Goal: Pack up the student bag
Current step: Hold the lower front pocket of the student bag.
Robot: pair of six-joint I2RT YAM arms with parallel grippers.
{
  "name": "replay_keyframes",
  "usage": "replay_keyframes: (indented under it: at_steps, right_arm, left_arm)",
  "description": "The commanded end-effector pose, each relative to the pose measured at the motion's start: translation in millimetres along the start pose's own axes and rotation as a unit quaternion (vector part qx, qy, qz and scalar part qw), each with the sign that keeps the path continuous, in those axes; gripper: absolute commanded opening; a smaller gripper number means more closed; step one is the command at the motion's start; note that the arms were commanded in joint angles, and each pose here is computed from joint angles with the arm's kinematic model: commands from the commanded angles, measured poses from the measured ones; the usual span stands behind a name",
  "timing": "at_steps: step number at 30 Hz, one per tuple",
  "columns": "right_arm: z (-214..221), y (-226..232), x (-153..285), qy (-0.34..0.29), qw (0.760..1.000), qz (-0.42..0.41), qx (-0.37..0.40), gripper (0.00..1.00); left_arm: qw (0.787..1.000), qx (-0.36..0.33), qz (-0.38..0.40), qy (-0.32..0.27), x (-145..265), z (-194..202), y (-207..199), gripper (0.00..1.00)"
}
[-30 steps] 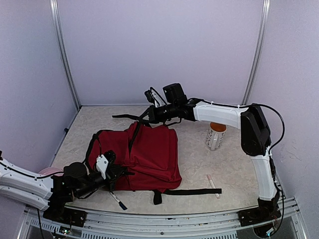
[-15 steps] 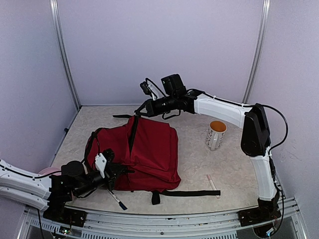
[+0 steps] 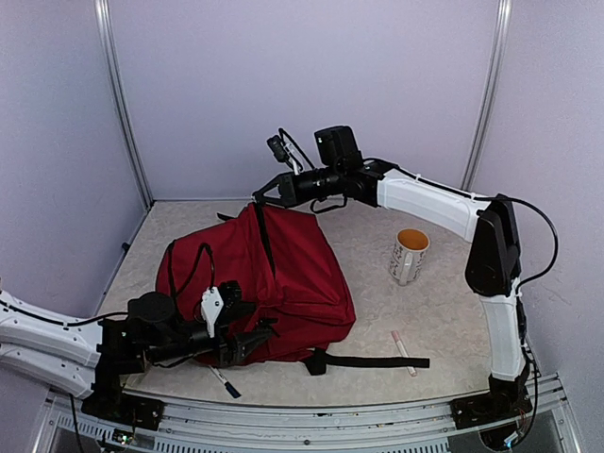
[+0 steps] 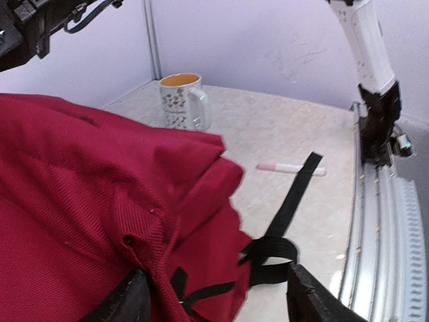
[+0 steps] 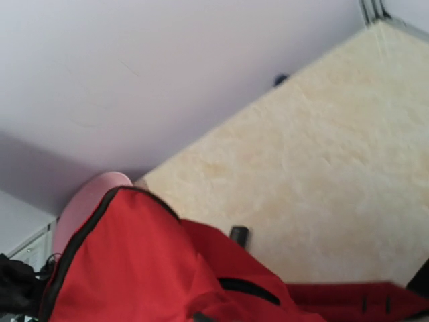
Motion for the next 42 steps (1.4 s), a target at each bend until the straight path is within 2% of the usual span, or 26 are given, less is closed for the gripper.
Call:
replay_keyframes:
  at_steps: [1, 5, 7, 9, 12, 16, 19, 25, 28, 29, 31, 33, 36, 37, 40, 41, 42]
  right_arm:
    - [-100, 72, 56, -0.135, 0.978, -0.076, 0.142, 0.0]
    - [-93, 80, 58, -0.12, 0.976, -0.085, 0.158, 0.0]
    - [-90, 85, 59, -0.117, 0.975, -0.092, 0.165, 0.0]
    - [-87, 88, 59, -0.111, 0.974, -0.096, 0.172, 0.0]
    - [-82, 92, 58, -0.1, 0.973, -0.101, 0.18, 0.0]
    - [-69, 95, 52, -0.08, 0.974, -0.11, 0.18, 0.0]
    - [-61, 97, 47, -0.071, 0.974, -0.114, 0.181, 0.0]
    - [-55, 96, 44, -0.064, 0.976, -0.11, 0.179, 0.0]
    - [-53, 96, 44, -0.064, 0.975, -0.11, 0.181, 0.0]
    - [-52, 95, 44, -0.062, 0.975, -0.109, 0.182, 0.0]
    - [-50, 93, 43, -0.059, 0.976, -0.106, 0.183, 0.0]
    - [-47, 89, 43, -0.054, 0.977, -0.097, 0.18, 0.0]
    - [-47, 72, 46, -0.053, 0.983, -0.059, 0.167, 0.0]
    - [-49, 62, 50, -0.055, 0.986, -0.036, 0.154, 0.0]
    - [-49, 28, 64, -0.057, 0.993, 0.024, 0.1, 0.0]
    - [-46, 22, 68, -0.052, 0.994, 0.038, 0.087, 0.06]
    - [-42, 17, 71, -0.044, 0.994, 0.054, 0.082, 0.19]
  left_arm:
    - [0.996, -0.01, 0.085, -0.026, 5, -53, -29, 0.74]
    - [0.992, -0.021, 0.116, -0.043, 16, -96, -37, 0.9]
    - [0.991, -0.028, 0.123, -0.048, 20, -110, -39, 0.93]
    - [0.996, -0.02, 0.071, -0.054, 18, -123, -20, 0.95]
    - [0.997, 0.031, -0.051, -0.041, 11, -129, 41, 0.99]
    - [0.973, 0.105, -0.205, 0.003, 6, -114, 133, 0.99]
    - [0.964, 0.131, -0.228, 0.046, -5, -93, 170, 0.99]
    - [0.957, 0.132, -0.229, 0.121, -32, -45, 187, 0.99]
    - [0.956, 0.128, -0.227, 0.131, -33, -28, 187, 0.98]
    - [0.959, 0.124, -0.221, 0.127, -33, -26, 185, 0.9]
    - [0.965, 0.117, -0.204, 0.118, -32, -24, 179, 0.67]
    - [0.97, 0.114, -0.187, 0.106, -31, -24, 174, 0.48]
    - [0.973, 0.113, -0.175, 0.094, -28, -27, 168, 0.08]
    - [0.974, 0.114, -0.175, 0.089, -26, -29, 168, 0.0]
    - [0.972, 0.12, -0.183, 0.08, -20, -32, 168, 0.0]
    - [0.972, 0.122, -0.184, 0.078, -19, -34, 168, 0.0]
    - [0.972, 0.124, -0.185, 0.075, -18, -38, 168, 0.0]
Point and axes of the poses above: each gripper's point midway between its finger pads, its own x axis back along the fingers, its own y axis along the line the jaws close on, z = x × y, the point moved 2 cm from there along x, back along the fingers, and after that the axes turned 2 degrees about x, right-handed, at the moved point
